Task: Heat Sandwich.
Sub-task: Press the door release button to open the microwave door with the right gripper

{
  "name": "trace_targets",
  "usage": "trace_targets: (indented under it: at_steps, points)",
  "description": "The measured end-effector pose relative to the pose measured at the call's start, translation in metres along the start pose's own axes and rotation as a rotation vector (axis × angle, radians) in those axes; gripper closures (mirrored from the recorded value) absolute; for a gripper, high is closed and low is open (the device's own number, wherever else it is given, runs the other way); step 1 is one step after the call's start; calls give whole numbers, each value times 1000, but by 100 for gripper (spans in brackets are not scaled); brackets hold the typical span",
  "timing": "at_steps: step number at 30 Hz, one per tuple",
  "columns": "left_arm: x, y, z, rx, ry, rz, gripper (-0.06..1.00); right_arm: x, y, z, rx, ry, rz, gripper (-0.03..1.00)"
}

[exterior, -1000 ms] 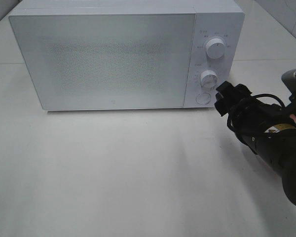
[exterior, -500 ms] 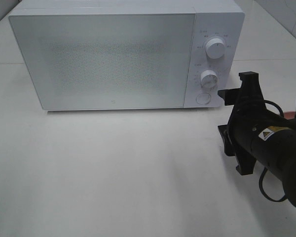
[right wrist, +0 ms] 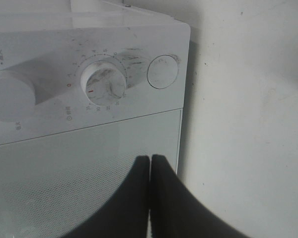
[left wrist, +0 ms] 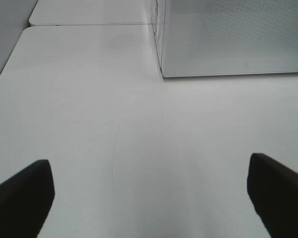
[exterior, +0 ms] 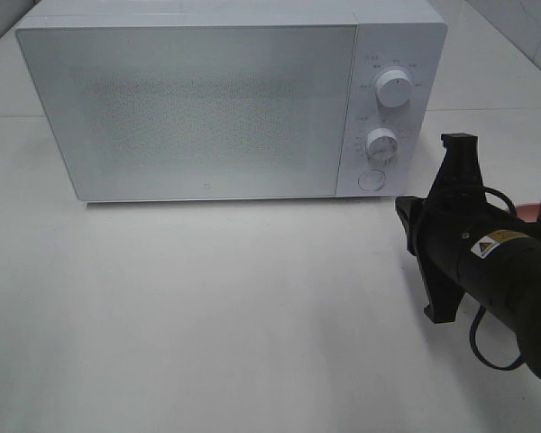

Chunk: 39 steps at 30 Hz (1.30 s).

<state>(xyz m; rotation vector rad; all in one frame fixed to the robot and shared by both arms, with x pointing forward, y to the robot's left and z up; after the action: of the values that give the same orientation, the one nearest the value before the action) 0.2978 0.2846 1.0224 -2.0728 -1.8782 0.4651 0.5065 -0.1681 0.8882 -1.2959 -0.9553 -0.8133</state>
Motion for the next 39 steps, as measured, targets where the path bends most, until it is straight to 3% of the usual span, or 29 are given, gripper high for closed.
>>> trace_targets:
  at_steps: [10, 39]
  points:
    - [0, 0, 0, 0, 0, 0, -5, -5, 9, 1, 1, -14, 28, 95]
    - [0, 0, 0, 0, 0, 0, -5, -3, 101, -16, -47, 2, 73, 95]
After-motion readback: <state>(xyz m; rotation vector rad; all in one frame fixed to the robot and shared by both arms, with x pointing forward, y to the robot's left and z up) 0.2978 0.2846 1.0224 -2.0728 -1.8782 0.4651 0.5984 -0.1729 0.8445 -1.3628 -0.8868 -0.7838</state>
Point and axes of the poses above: a point on each arm's last joint axis where the gripper is mounted, y pointing out along that axis toward the gripper, x along the wrist's bending axis when the last joint is at zero, z = x × y, the point moved 7 cm from there along y, pointing out along that axis toward the gripper
